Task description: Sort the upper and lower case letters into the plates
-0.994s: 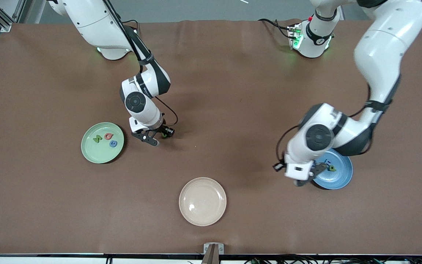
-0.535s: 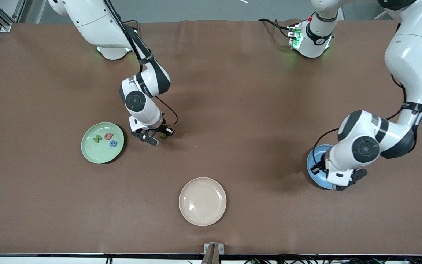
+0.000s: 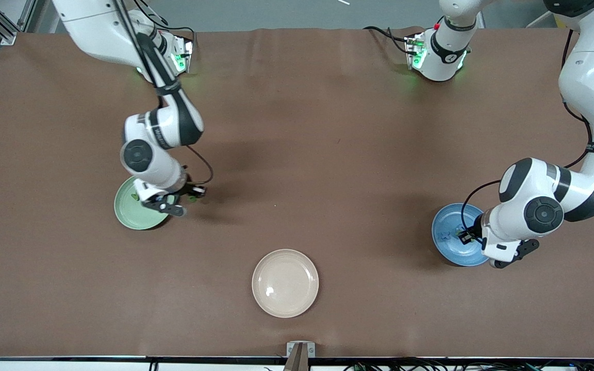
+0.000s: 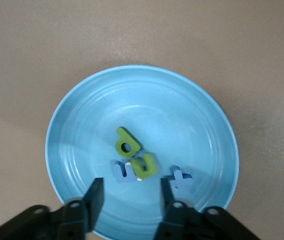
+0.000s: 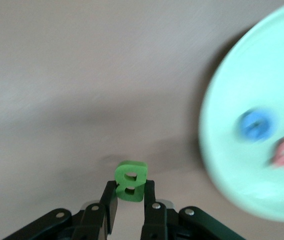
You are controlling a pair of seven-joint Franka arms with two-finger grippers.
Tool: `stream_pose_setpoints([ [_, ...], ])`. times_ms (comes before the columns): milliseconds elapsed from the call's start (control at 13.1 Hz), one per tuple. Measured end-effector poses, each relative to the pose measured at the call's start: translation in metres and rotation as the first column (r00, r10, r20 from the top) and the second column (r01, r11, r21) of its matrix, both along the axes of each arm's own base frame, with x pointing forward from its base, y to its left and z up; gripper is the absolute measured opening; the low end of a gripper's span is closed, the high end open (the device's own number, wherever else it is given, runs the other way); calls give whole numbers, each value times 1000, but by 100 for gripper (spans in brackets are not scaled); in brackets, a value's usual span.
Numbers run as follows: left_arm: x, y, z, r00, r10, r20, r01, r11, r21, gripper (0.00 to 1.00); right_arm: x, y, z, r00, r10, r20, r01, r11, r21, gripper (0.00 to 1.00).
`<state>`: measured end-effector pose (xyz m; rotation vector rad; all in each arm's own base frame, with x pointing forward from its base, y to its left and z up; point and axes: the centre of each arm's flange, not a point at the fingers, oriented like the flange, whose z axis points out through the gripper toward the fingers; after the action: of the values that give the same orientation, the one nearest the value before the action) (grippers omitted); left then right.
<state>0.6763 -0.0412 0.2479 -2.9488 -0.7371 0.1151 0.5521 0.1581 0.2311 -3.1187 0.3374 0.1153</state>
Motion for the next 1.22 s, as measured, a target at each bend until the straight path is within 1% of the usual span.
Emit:
stream_pose_setpoints([
  [76,1,0,3,1000,-7,7,7,1000,3,73,7,-26,4,999,45,7,-45,999,-7,26],
  [153,4,0,9,1000,-26,17,26,1000,3,81,12,-51,5,996,86,11,-86,996,-16,26],
  [229,7,1,18,998,-52,31,52,999,3,93,16,-75,6,992,126,11,-126,992,-23,26],
  [306,11,3,29,995,-87,46,87,996,6,100,18,-96,6,988,157,10,-157,987,-25,26],
  [459,16,6,60,977,-200,74,198,980,31,100,19,-124,3,983,181,3,-181,983,-25,26],
  [612,19,12,98,935,-341,95,335,939,75,100,20,-138,-7,982,190,8,-190,981,-33,26],
  [688,20,18,115,919,-380,104,371,923,97,100,20,-145,-14,981,194,6,-193,980,-38,26],
  [841,20,25,137,905,-409,115,395,910,126,100,19,-151,-27,982,191,-6,-191,981,-45,26],
  [994,17,23,150,903,-414,111,398,906,142,100,17,-149,-38,984,180,-19,-180,983,-35,26],
  [1070,16,20,157,903,-413,115,397,907,144,100,17,-145,-42,984,176,-22,-176,984,-27,26],
  [1223,10,9,178,910,-394,132,381,918,111,100,16,-141,-45,984,177,-24,-177,984,-20,26],
])
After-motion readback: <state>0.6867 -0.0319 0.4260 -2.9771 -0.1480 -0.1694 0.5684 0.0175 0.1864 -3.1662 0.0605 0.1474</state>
